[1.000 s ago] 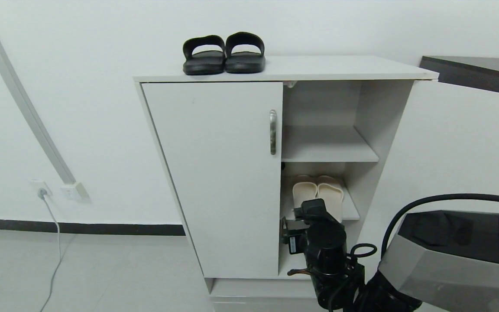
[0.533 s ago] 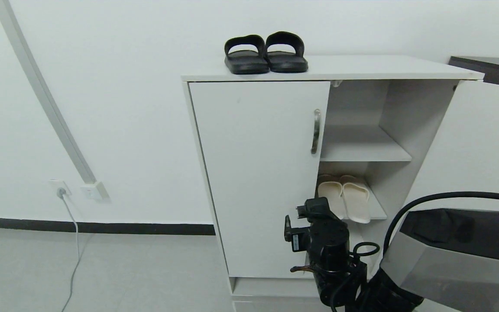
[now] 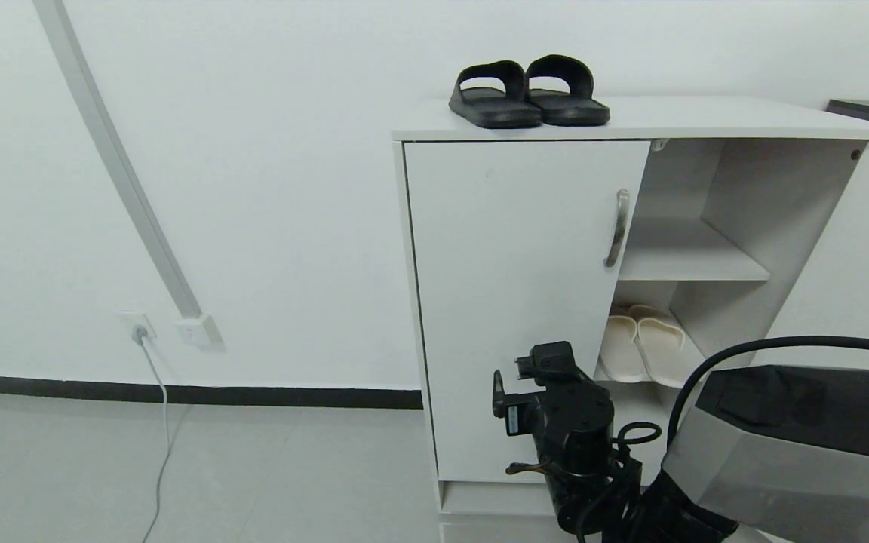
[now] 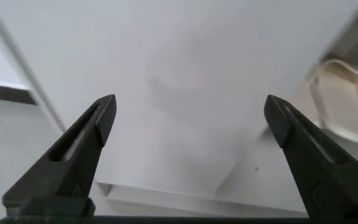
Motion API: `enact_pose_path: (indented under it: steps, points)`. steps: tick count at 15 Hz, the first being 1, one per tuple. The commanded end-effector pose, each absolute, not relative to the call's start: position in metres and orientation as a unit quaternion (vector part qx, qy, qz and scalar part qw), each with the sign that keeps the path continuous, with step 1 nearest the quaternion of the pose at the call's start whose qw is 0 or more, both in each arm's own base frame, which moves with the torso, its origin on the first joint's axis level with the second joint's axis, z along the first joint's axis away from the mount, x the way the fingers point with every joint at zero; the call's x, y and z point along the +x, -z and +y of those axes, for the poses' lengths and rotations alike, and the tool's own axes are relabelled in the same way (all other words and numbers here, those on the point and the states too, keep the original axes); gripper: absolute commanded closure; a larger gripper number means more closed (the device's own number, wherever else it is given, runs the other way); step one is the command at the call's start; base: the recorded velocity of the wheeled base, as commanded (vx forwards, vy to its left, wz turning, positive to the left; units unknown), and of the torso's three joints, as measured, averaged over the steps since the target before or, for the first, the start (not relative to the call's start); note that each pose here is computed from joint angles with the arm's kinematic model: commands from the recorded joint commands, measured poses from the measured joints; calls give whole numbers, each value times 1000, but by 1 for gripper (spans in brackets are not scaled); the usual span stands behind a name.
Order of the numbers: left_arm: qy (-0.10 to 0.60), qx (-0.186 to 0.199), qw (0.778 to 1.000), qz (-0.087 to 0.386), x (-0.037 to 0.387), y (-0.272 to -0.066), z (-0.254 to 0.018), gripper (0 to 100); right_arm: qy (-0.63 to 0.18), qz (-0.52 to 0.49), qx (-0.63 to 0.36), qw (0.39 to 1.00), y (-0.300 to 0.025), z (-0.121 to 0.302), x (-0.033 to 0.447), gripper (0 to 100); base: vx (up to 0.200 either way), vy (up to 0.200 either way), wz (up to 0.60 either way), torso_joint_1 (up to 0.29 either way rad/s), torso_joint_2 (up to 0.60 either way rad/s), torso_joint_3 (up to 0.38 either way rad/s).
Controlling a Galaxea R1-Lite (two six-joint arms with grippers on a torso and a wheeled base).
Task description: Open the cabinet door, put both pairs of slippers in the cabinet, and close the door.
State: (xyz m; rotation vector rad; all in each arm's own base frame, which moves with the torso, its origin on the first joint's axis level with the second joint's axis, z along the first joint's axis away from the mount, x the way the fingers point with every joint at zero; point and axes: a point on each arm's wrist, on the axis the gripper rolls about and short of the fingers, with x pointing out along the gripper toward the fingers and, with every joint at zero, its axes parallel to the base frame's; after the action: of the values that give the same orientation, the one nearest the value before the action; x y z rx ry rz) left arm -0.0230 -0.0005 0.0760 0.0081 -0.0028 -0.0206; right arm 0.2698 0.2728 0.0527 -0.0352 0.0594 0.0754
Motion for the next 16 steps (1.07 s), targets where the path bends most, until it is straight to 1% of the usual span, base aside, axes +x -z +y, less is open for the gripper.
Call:
enact_pose_path:
  steps: [1,5,7,12,14,16]
  points:
    - [11,4,1000,0,-23,-76,0,100,-37,28,-16,999,-53,272,271,0,0,0,0,0,0,0]
    - [10,4,1000,0,-23,-76,0,100,-46,31,-26,998,-48,268,271,0,0,0,0,0,0,0]
    - [11,4,1000,0,-23,-76,0,100,-73,38,-31,996,-46,266,267,0,0,0,0,0,0,0]
    - [10,4,1000,0,-23,-76,0,100,-74,32,-34,996,-45,264,266,0,0,0,0,0,0,0]
    - [11,4,1000,0,-23,-76,0,100,-74,32,-35,996,-45,264,266,0,0,0,0,19,-220,-210]
    - [10,4,1000,0,-23,-76,0,100,-74,33,-36,996,-44,264,266,0,0,0,0,58,-408,-344]
